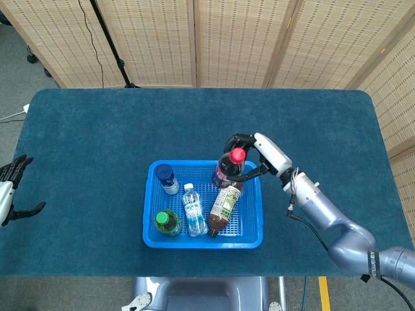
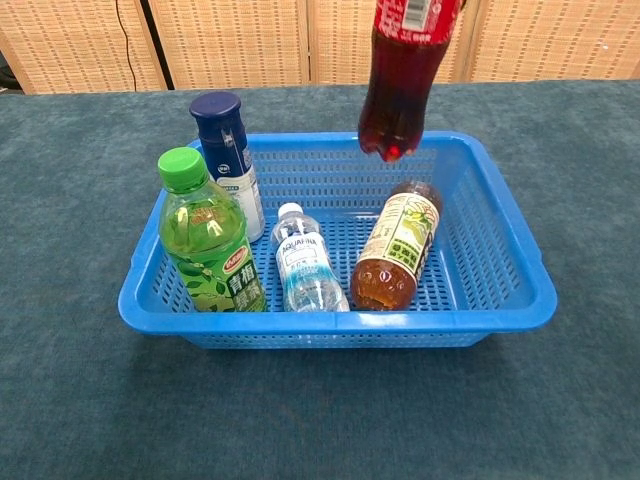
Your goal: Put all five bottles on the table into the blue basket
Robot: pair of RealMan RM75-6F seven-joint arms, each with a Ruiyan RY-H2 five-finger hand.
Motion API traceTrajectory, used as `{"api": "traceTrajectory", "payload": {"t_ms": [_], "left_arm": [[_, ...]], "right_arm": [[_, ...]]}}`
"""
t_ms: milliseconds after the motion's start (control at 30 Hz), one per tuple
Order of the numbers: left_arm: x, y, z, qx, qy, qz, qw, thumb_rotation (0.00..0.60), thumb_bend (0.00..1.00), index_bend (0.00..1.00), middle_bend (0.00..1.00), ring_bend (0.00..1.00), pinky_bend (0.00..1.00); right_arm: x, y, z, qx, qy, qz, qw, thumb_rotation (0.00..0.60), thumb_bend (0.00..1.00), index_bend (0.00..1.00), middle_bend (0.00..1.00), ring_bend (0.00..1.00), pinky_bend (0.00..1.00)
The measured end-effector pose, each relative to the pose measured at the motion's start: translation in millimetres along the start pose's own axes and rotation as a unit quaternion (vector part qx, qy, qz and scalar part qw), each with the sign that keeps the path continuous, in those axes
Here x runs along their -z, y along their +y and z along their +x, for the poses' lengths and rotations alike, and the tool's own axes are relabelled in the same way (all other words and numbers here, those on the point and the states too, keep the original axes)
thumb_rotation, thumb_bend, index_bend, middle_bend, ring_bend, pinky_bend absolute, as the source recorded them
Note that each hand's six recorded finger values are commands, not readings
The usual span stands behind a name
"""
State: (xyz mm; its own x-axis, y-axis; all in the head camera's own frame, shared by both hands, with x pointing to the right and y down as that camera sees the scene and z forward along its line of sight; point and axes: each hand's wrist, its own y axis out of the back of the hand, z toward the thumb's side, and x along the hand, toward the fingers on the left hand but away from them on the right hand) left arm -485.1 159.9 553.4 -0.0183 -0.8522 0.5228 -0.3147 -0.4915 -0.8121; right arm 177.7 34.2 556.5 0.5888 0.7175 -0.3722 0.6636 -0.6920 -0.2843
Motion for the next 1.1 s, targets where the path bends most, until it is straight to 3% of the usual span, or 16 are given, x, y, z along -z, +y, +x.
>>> {"api": "traceTrajectory", "payload": {"t_ms": [433,500,600,667,733,867,1100], "left_arm": [[1,1,1,0.001,-0.001,-0.003,1.0,0.6,0.21,0.0,0.0,0.0,0.0],[1,1,1,0.001,-0.001,-0.004,1.0,0.6,0.21,0.0,0.0,0.0,0.0],[0,1,1,0.001,-0.002,-0.004,1.0,0.6,0.21,0.0,0.0,0.0,0.0],[0,1,1,0.002,-0.003,-0.005,1.0,0.6,0.21,0.0,0.0,0.0,0.0],[0,1,1,0.003,-0.003,-0.005,1.0,0.6,0.21,0.0,0.0,0.0,0.0],[0,1,1,0.003,-0.003,-0.006,1.0,0.6,0.21,0.0,0.0,0.0,0.0],[-1,2,-1,0.002,-0.007,-0.007,0.9999,0.6,0.21,0.0,0.0,0.0,0.0]], "right_arm": [[27,-17,47,-0.072,-0.04,0.072,0.994,0.6,0.24,0.62,0.7,0.51,0.54],[29,-22,51,-0.087,-0.047,0.076,0.9923,0.6,0.2,0.54,0.62,0.47,0.52],[31,-29,54,-0.105,-0.044,0.085,0.9898,0.6,0.02,0.29,0.34,0.29,0.42],[32,-32,55,-0.115,-0.039,0.09,0.9885,0.6,0.0,0.13,0.14,0.12,0.27],[34,-33,57,-0.122,-0.031,0.092,0.9878,0.6,0.0,0.05,0.03,0.02,0.15],[31,-30,57,-0.117,-0.013,0.09,0.9889,0.6,0.0,0.0,0.0,0.0,0.01],[24,-12,63,-0.079,0.007,0.118,0.9898,0.6,0.0,0.0,0.0,0.0,0.0]]}}
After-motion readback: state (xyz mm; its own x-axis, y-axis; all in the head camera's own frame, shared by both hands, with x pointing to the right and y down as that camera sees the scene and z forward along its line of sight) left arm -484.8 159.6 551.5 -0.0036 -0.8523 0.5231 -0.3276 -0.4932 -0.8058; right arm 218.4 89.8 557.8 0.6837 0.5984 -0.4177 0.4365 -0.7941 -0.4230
